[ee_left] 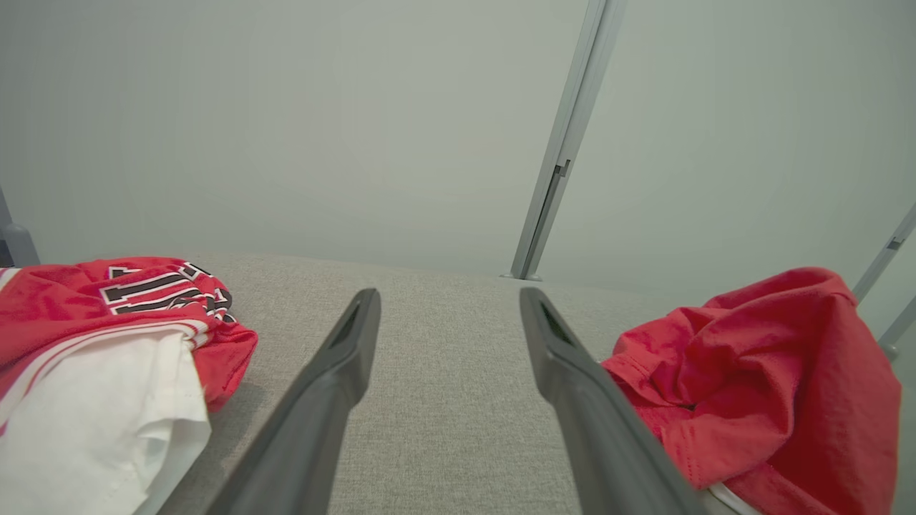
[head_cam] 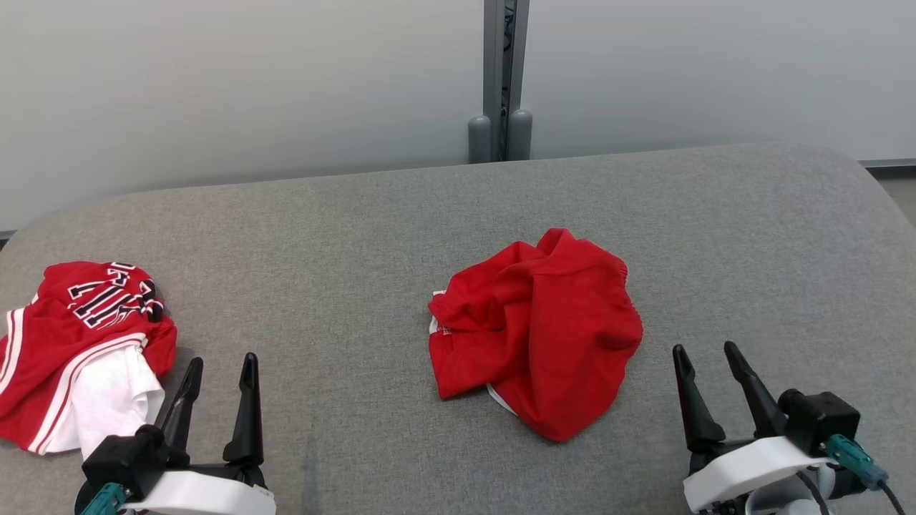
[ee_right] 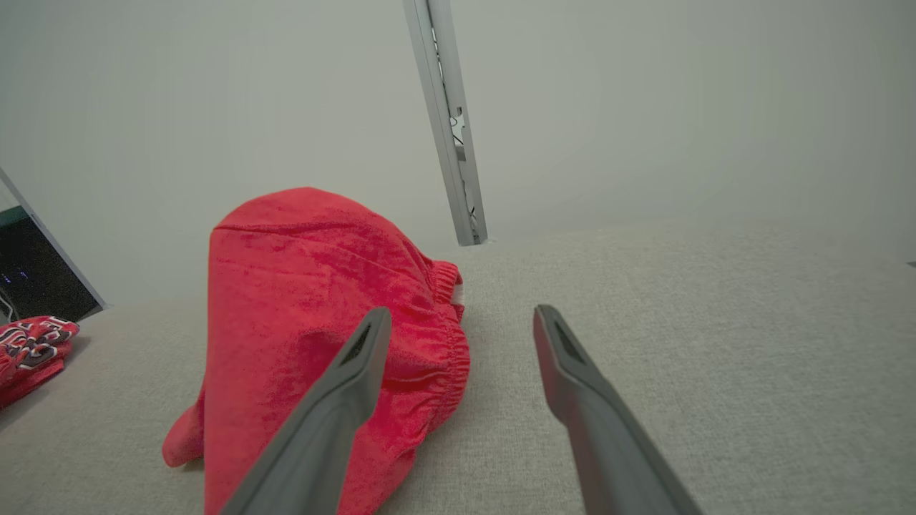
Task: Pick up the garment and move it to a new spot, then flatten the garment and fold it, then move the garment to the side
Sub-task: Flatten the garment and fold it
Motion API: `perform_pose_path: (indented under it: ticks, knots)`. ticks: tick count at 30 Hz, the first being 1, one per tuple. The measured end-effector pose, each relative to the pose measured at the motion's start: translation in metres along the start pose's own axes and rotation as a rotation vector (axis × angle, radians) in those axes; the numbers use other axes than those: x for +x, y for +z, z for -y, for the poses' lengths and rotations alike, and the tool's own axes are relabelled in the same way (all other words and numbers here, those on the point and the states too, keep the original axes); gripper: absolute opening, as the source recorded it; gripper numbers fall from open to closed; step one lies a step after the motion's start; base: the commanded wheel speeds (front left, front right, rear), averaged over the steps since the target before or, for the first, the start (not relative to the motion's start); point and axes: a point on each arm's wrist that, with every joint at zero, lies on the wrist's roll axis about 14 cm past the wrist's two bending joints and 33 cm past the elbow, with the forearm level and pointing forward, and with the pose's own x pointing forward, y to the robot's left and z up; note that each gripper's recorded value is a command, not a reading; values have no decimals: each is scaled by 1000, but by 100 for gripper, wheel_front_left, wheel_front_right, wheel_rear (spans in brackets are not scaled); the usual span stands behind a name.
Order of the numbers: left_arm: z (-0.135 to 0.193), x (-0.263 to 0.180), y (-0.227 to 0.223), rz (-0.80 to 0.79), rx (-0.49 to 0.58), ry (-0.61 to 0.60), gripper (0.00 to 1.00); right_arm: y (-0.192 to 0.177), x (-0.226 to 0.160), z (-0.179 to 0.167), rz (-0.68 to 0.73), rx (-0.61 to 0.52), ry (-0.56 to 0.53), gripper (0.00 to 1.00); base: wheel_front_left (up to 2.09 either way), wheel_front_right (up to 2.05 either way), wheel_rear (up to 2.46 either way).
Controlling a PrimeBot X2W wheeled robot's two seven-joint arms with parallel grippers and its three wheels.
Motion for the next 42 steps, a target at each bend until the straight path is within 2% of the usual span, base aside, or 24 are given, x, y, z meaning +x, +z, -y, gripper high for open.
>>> perform_pose_path:
  ticks: [8, 13, 23, 30, 31, 32, 33, 42]
  knots:
    - [0, 3, -2, -6, -2, -5, 100, -41, 16, -5, -149, 2, 22, 100, 0, 0, 0]
    - [-10, 0, -4, -16, -1, 20, 100, -71, 29, -17, -302, -8, 64, 100, 0, 0, 0]
    - [-30, -6, -1, -16, 14, 68, 100, -96, 53, -15, -549, 26, 57, 100, 0, 0, 0]
    - [-43, -12, -1, -20, 20, 101, 100, -103, 63, -18, -600, 58, 62, 100, 0, 0, 0]
    - [-45, -13, -1, -21, 20, 107, 100, -104, 64, -19, -603, 63, 66, 76, 0, 0, 0]
    - [-47, -14, -1, -22, 19, 114, 100, -104, 65, -22, -600, 72, 70, 42, 0, 0, 0]
    - [-49, -15, -1, -22, 17, 121, 100, -105, 66, -24, -598, 79, 74, 0, 0, 0, 0]
    - [-53, -19, 4, -6, 16, 134, 100, -89, 74, -37, -516, 67, 125, 0, 0, 0, 0]
